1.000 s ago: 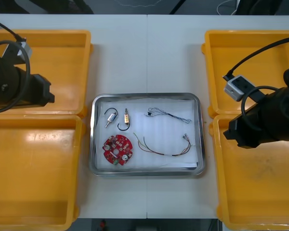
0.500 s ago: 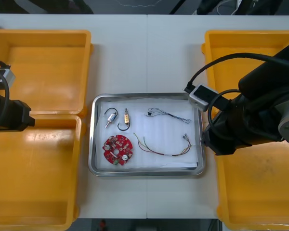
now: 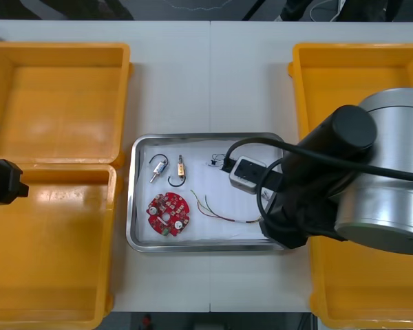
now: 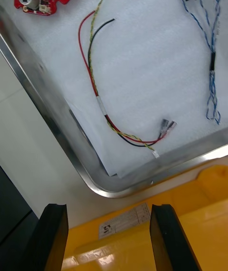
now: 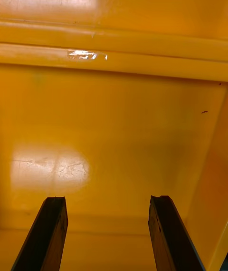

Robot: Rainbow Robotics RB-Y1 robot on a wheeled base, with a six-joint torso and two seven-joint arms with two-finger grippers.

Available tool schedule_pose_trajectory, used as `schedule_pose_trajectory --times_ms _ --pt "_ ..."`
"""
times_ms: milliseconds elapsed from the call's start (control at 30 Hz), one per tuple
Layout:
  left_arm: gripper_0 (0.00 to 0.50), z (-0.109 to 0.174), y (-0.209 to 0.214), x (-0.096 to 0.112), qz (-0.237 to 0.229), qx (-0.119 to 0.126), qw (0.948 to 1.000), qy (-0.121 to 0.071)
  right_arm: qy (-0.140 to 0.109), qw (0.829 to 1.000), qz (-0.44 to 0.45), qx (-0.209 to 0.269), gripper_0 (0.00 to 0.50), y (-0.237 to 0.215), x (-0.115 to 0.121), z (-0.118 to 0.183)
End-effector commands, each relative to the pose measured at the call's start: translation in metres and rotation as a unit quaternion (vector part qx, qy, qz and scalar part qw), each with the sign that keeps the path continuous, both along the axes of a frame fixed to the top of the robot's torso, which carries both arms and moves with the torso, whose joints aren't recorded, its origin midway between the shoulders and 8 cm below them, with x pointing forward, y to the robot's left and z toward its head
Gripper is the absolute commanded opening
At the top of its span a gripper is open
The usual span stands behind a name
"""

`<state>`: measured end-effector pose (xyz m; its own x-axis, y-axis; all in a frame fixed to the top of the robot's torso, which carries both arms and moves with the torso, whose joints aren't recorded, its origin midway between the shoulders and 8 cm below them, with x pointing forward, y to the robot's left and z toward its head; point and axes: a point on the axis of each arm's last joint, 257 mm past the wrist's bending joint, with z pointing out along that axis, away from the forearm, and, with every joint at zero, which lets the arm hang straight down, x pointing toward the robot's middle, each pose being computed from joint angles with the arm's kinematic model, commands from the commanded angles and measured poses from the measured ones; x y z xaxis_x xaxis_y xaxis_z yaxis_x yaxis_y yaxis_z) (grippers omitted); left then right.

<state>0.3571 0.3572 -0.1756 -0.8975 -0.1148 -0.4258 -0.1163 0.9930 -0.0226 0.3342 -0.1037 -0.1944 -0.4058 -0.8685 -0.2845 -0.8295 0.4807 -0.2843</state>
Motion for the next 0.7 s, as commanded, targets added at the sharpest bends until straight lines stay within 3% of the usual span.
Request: schedule_pose_trajectory --times_ms 33,200,367,700 --pt "0.5 0.009 0.014 -0.009 -0.05 0.047 0.9977 -0.002 -0.012 0.998 0.061 0.0 0.5 0.045 -0.002 -0.003" --pt "0.5 0.01 0.012 -0.009 -0.052 0.047 0.9975 -0.003 -0.019 0.995 0.093 0.004 0.5 0.073 0.0 -0.014" --pt "0.5 0.011 0.011 -0.009 -0.055 0.048 0.9973 -0.005 -0.042 0.987 0.155 -0.029 0.5 0.093 0.007 -0.028" --pt "0.5 0.011 0.007 -0.01 -0.062 0.044 0.9971 -0.004 -0.03 0.975 0.214 -0.053 0.5 0.115 0.004 -0.061"
